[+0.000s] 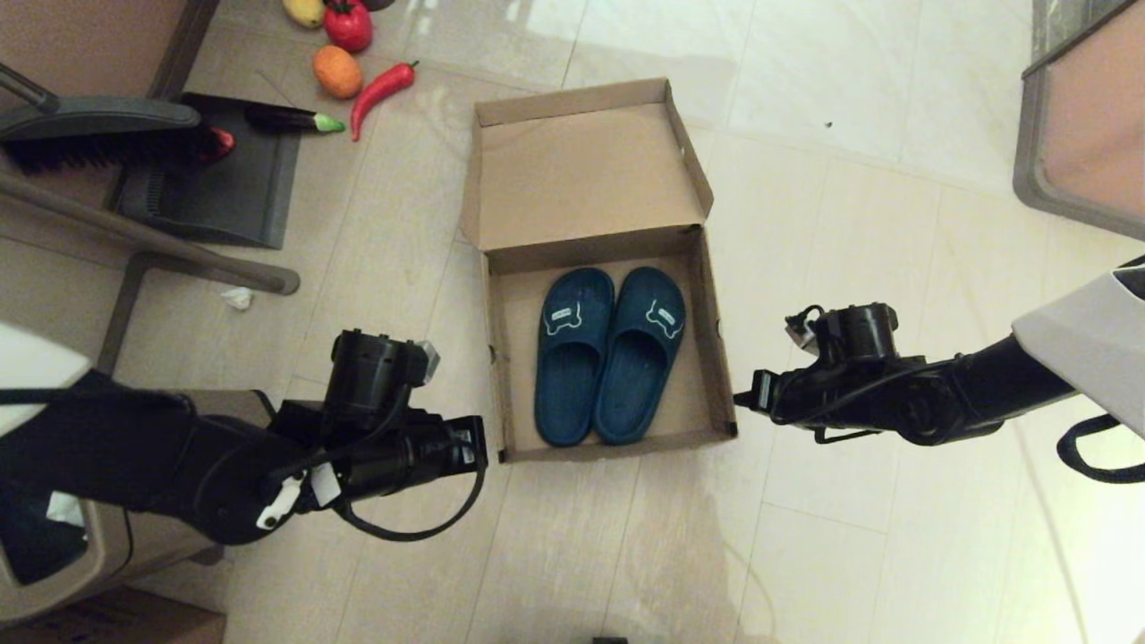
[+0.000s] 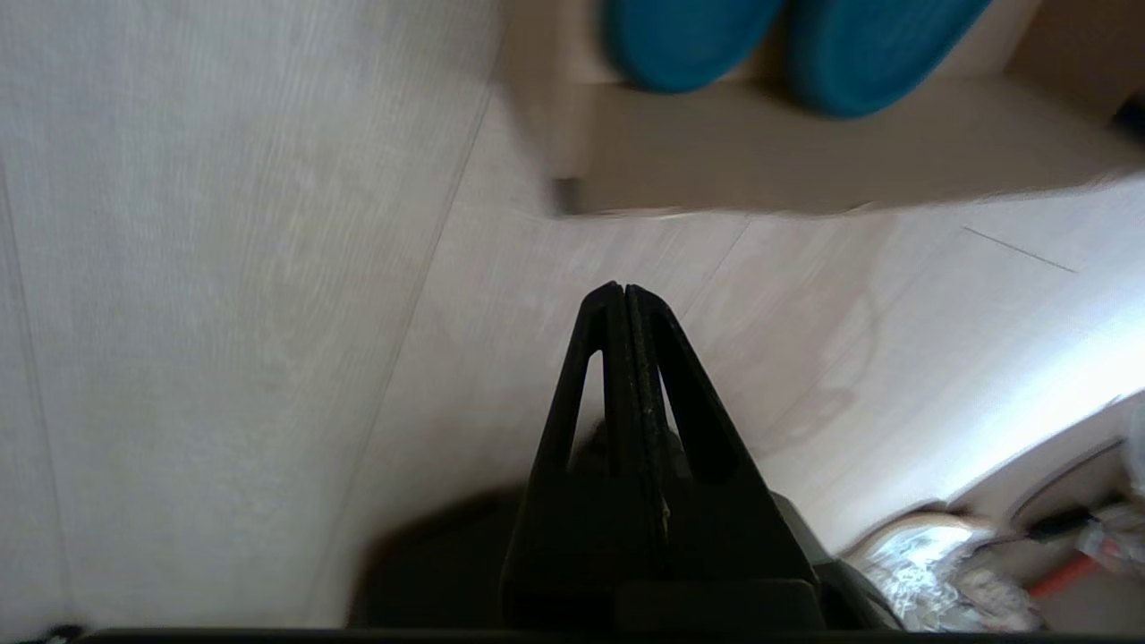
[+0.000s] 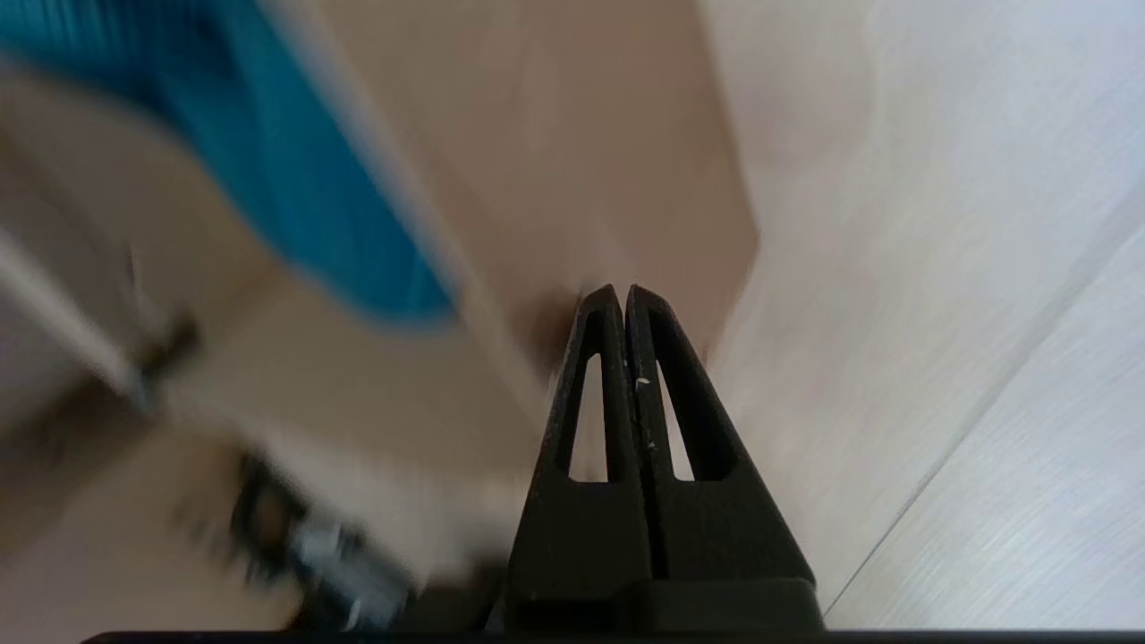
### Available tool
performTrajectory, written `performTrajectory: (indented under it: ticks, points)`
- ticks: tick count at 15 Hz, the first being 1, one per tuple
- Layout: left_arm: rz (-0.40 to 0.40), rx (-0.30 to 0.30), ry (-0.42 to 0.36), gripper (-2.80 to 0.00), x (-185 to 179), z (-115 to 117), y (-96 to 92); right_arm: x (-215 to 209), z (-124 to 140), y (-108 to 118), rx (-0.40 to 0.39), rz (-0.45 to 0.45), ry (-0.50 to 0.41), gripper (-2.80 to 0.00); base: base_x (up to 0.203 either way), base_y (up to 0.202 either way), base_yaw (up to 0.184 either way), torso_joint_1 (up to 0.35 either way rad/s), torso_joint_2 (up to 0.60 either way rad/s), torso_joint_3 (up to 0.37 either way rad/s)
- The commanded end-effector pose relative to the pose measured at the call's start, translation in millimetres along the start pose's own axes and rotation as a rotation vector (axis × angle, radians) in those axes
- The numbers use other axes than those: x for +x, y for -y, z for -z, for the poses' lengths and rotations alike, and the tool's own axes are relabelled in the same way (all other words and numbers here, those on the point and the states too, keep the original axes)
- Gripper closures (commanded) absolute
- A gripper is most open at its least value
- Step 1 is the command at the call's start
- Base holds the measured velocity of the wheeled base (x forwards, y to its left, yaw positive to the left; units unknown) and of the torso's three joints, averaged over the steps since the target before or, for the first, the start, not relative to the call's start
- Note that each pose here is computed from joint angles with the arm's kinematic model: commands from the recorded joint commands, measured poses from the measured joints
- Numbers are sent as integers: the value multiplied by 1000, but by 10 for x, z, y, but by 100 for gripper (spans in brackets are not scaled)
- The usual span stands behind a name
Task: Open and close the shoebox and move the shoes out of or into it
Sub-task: Put the shoes out of the shoe box
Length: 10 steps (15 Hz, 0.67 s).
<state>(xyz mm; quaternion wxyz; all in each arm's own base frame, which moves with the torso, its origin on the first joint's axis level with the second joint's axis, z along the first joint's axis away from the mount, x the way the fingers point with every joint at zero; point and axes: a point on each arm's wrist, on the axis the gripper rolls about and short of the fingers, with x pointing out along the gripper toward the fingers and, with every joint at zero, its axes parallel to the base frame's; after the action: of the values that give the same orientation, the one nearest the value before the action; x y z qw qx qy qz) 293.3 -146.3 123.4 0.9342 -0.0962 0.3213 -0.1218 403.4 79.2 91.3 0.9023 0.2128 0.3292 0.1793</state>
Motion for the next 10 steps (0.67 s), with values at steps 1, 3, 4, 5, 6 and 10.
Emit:
performTrajectory:
  ticks: [1,3,4,5,6,10]
  points:
    - [-9,6,-25,0,64,58,-11,-128,115,-125,-3,-13,-27,0,0,0,0,0,0,0]
    - [-5,18,-20,0,42,27,-4,-363,-7,27,35,26,23,0,0,0,0,0,0,0]
    - [3,17,-18,0,47,14,3,-534,-90,104,60,48,56,0,0,0,0,0,0,0]
    - [-2,12,-17,0,62,3,-20,-645,-107,137,80,65,54,0,0,0,0,0,0,0]
    - [-14,-6,3,0,73,-66,-71,-694,-92,165,103,82,37,0,0,0,0,0,0,0]
    - [-5,-42,11,0,77,-100,-97,-366,14,-82,77,46,-11,0,0,0,0,0,0,0]
